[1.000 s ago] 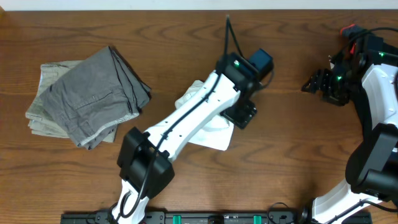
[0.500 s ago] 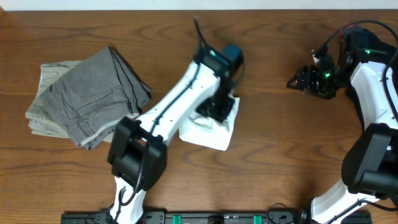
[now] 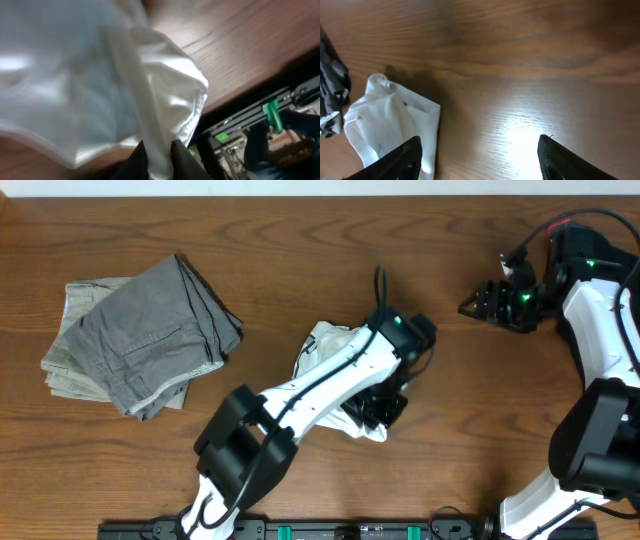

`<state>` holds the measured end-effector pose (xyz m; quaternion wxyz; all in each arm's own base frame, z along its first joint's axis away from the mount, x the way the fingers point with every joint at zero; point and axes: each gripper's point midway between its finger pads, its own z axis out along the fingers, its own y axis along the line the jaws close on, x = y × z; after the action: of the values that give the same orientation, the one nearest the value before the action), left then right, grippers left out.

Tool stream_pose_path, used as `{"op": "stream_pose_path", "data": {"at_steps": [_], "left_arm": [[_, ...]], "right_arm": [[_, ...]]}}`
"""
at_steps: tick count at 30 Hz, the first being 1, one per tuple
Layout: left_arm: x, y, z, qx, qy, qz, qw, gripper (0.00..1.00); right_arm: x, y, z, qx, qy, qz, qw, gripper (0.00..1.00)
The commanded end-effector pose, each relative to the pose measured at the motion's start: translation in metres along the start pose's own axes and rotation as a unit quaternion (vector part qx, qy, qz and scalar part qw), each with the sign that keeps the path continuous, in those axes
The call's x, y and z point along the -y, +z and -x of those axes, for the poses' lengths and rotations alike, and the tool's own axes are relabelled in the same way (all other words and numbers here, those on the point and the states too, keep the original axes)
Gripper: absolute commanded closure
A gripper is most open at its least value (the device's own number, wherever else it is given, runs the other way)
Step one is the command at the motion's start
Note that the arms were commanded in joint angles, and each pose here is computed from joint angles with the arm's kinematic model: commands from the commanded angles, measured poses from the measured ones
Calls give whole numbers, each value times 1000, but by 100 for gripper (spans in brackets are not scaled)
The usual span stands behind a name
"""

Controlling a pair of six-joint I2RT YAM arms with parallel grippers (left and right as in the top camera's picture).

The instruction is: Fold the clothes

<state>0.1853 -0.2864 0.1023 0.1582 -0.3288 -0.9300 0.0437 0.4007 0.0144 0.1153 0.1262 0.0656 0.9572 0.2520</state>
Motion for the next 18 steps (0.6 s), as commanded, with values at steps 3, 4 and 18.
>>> {"op": "stream_pose_path", "data": {"at_steps": [3, 4, 18], "left_arm": [[-36, -69, 1, 108, -25, 57, 992, 65], [-47, -80, -1, 124, -43, 69, 989, 62], [-176, -132, -34, 188, -239, 74, 950, 51]], "right_arm": [[-42, 10, -1, -2, -53, 61, 997, 26], [-54, 12, -1, -2, -77, 81, 994, 26], [-130, 79, -29, -12, -250, -68, 966, 34]]}}
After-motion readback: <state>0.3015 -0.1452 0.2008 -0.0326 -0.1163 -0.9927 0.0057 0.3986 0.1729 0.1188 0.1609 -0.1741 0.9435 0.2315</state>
